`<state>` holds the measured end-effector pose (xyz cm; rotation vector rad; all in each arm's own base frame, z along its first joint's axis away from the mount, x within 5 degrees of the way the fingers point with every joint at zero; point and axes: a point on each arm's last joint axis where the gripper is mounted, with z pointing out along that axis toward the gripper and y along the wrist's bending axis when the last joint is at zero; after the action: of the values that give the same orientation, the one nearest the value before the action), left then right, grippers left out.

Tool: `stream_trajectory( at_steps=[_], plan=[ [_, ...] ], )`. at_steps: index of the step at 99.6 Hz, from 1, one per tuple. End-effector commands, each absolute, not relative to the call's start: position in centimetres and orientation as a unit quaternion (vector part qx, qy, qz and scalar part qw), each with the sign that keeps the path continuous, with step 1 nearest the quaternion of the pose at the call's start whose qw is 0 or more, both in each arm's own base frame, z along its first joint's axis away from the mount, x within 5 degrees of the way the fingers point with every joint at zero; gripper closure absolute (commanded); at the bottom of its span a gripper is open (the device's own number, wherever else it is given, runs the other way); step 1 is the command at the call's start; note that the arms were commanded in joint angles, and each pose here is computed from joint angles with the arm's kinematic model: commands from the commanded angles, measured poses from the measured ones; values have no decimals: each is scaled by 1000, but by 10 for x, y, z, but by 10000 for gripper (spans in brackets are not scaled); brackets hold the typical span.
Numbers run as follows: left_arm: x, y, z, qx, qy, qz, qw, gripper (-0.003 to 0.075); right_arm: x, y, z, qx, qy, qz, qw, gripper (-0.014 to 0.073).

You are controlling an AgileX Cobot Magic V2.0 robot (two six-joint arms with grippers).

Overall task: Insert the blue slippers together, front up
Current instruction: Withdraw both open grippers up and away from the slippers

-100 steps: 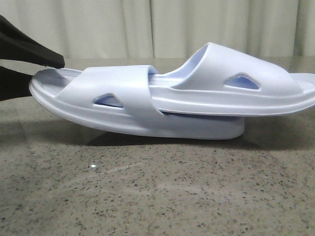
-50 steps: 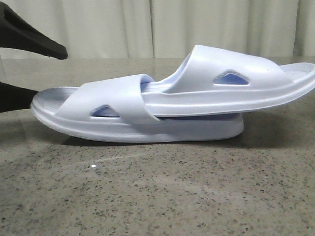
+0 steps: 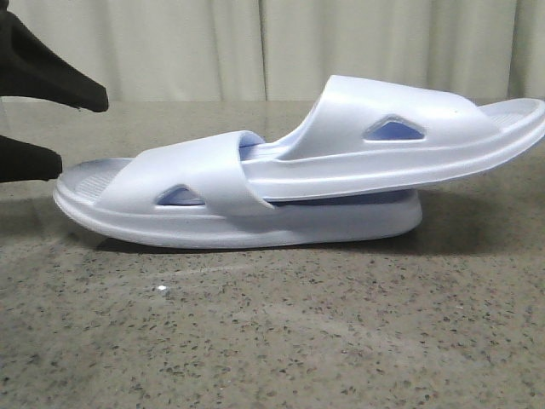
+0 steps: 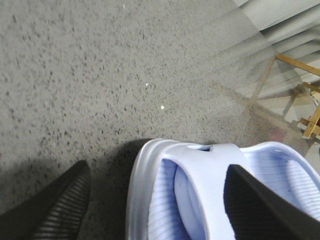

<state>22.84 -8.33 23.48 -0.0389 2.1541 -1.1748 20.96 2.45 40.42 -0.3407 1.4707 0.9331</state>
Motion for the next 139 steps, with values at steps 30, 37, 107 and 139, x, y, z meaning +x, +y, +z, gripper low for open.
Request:
stream_trajectory(
  at_steps=[30,37,107,139],
  plan=[
    [246,-82,280,73,767,-432,469,228,202,25,424,-152,605,424,657,35],
    [250,-79,294,90,754,-419,498,228,202,25,423,-152,611,417,656,35],
    [174,-8,408,49,665,-42,744,235,225,5,402,-81,708,221,666,35],
    [139,-2,378,-1,669,-38,742,235,218,21,409,-112,707,99,691,35]
  ],
)
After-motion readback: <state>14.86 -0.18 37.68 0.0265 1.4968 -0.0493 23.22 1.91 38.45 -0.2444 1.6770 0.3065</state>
